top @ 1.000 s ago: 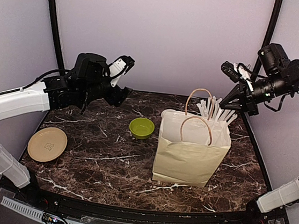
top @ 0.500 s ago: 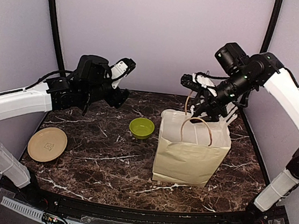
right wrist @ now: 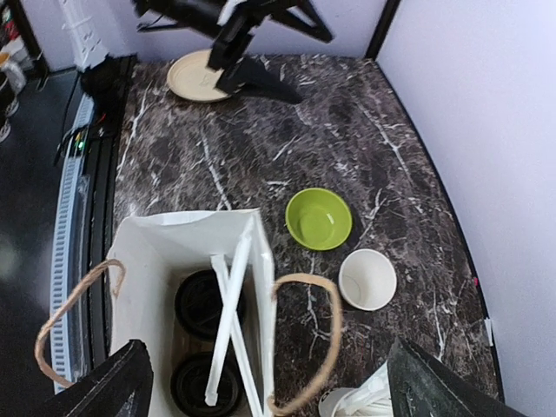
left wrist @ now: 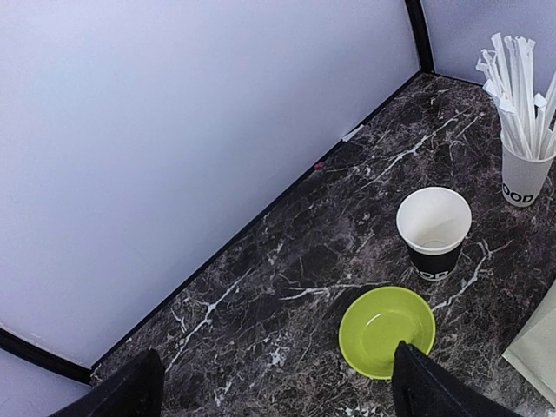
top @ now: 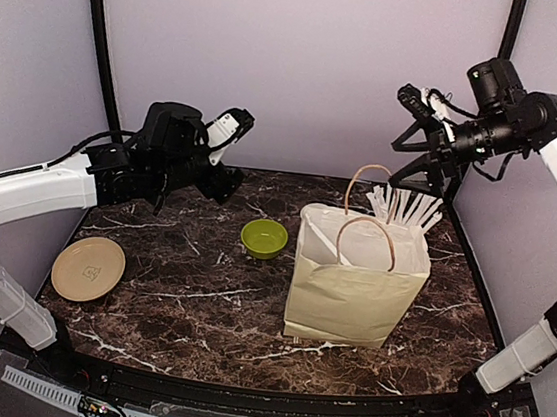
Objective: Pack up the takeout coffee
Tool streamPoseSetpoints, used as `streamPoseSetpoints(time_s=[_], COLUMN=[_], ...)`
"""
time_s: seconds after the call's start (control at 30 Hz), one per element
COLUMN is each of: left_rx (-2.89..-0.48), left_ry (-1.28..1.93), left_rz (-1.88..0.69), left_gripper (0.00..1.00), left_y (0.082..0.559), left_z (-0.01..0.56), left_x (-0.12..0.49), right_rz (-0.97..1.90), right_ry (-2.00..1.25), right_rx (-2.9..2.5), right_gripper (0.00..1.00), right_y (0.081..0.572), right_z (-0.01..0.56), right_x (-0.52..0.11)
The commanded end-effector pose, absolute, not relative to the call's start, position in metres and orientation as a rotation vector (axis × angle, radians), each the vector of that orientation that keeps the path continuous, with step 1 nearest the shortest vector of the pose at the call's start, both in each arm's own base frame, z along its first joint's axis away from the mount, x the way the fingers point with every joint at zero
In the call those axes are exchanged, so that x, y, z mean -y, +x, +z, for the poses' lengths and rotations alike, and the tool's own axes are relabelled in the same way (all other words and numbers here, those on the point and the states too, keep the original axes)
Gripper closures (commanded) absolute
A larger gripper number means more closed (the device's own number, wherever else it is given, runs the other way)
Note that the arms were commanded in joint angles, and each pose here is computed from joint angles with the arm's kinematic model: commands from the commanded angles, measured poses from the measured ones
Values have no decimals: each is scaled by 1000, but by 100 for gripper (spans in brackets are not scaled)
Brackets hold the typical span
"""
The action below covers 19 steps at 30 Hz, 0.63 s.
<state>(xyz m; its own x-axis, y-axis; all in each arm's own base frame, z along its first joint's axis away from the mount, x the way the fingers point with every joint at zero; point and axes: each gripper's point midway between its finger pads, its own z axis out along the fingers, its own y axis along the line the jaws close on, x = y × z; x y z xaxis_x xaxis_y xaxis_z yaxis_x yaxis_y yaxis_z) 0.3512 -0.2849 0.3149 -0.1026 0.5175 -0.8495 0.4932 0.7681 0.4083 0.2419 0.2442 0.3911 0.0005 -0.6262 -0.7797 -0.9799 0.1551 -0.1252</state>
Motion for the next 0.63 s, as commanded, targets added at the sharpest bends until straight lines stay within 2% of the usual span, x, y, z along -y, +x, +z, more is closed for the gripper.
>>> streamPoseSetpoints(time_s=[0.0, 0.13, 0.27, 0.37, 0.6], left_rx=[-1695, -1695, -1752, -1820, -1847], left_ry=[748, 687, 534, 424, 313], left_rz=[-12, -37, -90, -171, -229], left_gripper=[5, 1, 1, 1, 1], left_y=[352, 358, 377, 390, 399], left_z=[337, 349, 357, 353, 342], left_x=[280, 268, 237, 219, 203], right_rz=[597, 454, 269, 144, 190], right_ry=[-1214, -762, -344, -83, -112], right_rx=[-1729, -1809, -1816, -1820, -1828], right_gripper=[2, 2, 1, 1, 1], right_y=[299, 356, 381, 389, 386], right_z=[408, 396, 388, 374, 356], right_x=[-203, -128, -47, -10, -15])
